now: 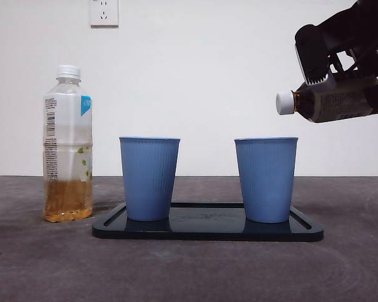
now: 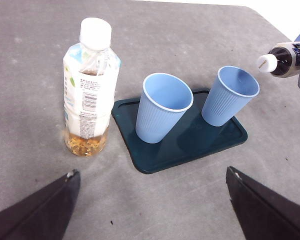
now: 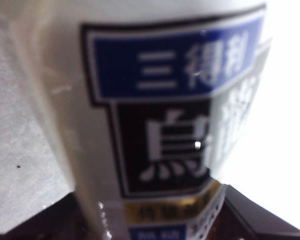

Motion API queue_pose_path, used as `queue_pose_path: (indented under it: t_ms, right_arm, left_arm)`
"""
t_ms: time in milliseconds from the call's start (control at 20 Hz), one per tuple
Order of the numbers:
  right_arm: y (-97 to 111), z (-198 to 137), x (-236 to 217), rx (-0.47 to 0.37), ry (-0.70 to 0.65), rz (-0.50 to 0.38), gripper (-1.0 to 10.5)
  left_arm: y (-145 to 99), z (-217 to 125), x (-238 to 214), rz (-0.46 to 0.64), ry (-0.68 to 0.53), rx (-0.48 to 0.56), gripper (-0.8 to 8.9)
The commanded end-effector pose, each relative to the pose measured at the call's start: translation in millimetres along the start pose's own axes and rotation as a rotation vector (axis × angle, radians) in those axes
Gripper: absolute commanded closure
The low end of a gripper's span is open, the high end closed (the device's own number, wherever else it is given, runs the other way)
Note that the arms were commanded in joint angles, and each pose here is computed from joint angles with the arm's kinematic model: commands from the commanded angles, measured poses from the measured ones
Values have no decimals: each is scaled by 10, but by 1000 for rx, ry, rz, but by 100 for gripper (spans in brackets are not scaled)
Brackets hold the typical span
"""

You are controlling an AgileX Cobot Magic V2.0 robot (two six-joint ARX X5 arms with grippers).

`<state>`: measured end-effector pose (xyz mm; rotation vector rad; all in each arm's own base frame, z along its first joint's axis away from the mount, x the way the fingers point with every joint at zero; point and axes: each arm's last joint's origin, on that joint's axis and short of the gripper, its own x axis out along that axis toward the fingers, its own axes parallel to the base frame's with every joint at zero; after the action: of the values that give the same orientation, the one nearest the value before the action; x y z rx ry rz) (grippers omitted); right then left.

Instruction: Pour the drink into the cup

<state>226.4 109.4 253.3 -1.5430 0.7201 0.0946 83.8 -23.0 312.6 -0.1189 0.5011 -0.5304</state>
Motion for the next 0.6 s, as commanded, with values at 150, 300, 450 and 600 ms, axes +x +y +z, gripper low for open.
queue_pose_path:
  t_ms: [150, 300, 450, 600]
  right_arm:
    - [-130, 34, -43, 41, -1, -52, 744]
    - [-130, 34, -43, 41, -1, -51, 744]
    - [-130, 34, -43, 42, -1, -51, 744]
    - [-130, 35, -43, 50, -3, -51, 744]
  left_arm:
    - [-19, 49, -31, -7, -21, 20, 341]
    - [-19, 49, -31, -7, -21, 20, 341]
    - [-19, 49, -31, -7, -21, 20, 341]
    - [-19, 49, -31, -7, -21, 20, 341]
